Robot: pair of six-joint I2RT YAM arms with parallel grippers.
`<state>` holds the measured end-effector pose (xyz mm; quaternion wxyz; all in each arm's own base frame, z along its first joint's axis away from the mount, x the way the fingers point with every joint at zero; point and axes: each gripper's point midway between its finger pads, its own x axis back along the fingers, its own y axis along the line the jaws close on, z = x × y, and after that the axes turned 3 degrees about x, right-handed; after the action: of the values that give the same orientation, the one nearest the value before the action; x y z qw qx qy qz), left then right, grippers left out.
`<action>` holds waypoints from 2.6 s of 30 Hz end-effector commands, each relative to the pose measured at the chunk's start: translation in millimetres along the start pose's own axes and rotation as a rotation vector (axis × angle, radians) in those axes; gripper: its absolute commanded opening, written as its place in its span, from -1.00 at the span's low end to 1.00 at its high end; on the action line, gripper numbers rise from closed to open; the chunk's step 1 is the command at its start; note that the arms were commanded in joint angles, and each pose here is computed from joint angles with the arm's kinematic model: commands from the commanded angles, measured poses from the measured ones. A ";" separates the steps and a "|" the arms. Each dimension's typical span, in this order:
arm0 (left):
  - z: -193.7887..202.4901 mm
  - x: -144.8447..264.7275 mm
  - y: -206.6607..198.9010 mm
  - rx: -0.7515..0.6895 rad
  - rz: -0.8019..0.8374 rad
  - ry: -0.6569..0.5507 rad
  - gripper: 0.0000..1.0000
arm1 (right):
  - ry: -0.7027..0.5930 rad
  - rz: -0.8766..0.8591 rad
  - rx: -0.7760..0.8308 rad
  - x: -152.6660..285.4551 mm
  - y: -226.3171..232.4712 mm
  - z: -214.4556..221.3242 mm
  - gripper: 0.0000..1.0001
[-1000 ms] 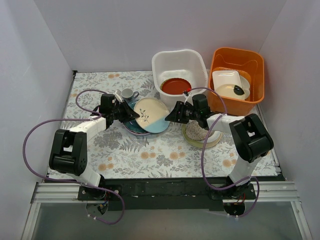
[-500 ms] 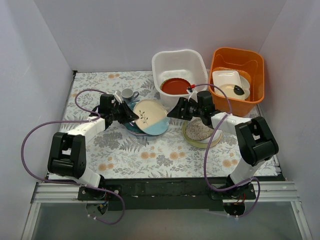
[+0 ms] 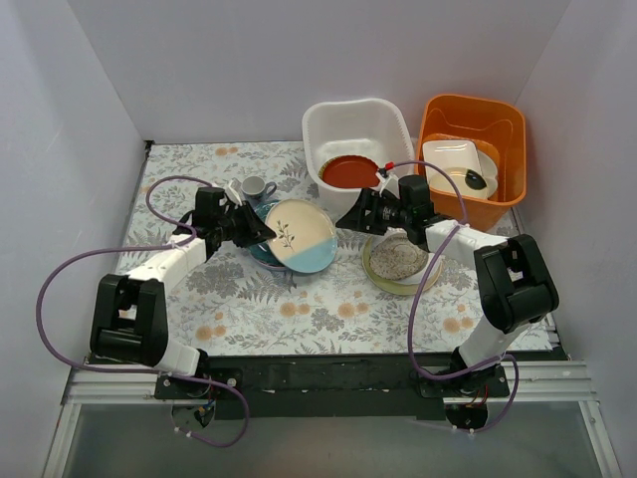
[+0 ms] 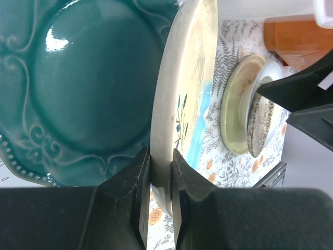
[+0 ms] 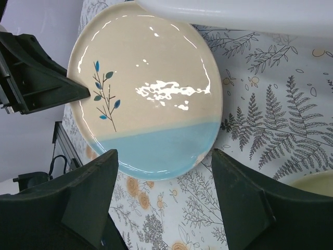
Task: Place the plates into the plastic bin on the countertop
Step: Pick up the plate at the center of the board.
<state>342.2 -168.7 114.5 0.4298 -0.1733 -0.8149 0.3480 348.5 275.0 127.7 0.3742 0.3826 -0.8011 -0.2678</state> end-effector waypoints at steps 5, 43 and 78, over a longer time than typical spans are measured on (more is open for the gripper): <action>-24.3 40.5 -78.7 -0.118 0.277 -0.089 -1.00 | -0.048 -0.063 0.062 10.5 23.4 -24.6 0.60; -5.6 53.2 -110.7 -0.138 0.532 -0.033 -1.00 | -0.049 -0.404 0.008 20.8 68.5 -16.5 -0.09; -7.7 44.2 -98.6 -0.139 0.470 -0.039 0.66 | -0.028 -0.424 0.068 27.4 84.7 -20.8 -0.97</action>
<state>318.4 -205.6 179.9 0.3577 -0.3474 -0.7655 0.4067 322.4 293.0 175.9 0.3330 0.5111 -0.7143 -0.3431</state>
